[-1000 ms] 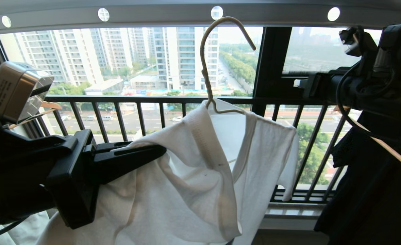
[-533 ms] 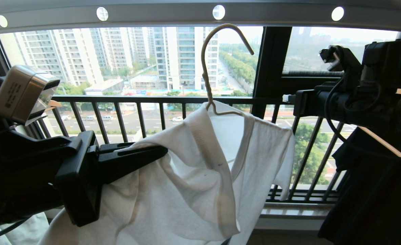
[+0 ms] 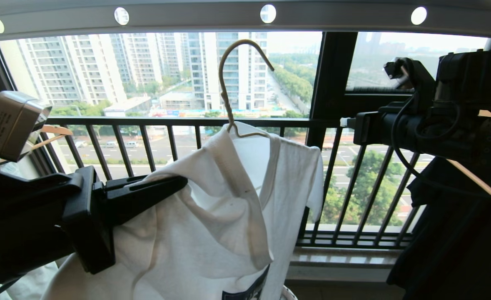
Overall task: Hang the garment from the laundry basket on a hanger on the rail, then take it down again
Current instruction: Hang the clothes rack on the clothesline
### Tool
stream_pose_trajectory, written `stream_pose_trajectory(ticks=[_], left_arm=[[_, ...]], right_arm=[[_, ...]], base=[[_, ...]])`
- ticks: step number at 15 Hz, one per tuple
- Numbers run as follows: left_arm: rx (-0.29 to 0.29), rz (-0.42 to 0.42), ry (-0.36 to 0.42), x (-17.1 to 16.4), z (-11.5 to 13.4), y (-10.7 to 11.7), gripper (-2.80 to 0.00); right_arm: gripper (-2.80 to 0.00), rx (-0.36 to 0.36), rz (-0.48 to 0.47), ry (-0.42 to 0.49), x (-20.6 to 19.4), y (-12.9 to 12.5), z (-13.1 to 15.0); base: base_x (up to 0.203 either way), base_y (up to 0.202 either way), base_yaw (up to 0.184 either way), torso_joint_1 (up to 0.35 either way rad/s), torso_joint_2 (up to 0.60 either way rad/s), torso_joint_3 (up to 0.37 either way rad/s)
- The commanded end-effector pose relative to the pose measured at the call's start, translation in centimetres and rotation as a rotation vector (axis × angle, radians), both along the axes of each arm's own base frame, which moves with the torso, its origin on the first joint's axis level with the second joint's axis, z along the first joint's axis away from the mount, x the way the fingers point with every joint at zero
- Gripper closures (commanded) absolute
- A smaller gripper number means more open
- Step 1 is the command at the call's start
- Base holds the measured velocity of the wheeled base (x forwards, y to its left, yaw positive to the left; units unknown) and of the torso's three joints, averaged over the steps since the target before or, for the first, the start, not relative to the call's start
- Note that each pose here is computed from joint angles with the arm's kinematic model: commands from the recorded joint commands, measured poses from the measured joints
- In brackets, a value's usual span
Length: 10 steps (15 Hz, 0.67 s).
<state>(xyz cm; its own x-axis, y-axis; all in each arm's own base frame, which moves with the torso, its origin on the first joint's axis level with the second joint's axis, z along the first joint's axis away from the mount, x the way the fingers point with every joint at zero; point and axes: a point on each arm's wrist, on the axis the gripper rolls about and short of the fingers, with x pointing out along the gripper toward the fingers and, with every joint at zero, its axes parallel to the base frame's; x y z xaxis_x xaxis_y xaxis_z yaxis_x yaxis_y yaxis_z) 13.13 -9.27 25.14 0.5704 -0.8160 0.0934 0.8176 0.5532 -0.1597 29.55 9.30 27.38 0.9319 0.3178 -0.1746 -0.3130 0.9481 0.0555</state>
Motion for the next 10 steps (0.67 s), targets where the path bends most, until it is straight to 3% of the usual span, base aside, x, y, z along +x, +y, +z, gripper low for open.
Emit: stream_pose_trajectory(ticks=[1,10], left_arm=[[-0.029,0.005,-0.039,-1.9,0.1,1.2,0.0],[-0.077,0.282,-0.042,-4.1,-1.0,3.3,0.0]], right_arm=[[0.0,0.0,-0.002,-0.002,0.1,0.0,0.0],[0.0,0.001,0.0,-0.005,0.0,0.1,0.1]], base=[[0.0,0.0,0.0,0.0,0.0,0.0],[0.0,0.0,0.0,0.0,0.0,0.0]])
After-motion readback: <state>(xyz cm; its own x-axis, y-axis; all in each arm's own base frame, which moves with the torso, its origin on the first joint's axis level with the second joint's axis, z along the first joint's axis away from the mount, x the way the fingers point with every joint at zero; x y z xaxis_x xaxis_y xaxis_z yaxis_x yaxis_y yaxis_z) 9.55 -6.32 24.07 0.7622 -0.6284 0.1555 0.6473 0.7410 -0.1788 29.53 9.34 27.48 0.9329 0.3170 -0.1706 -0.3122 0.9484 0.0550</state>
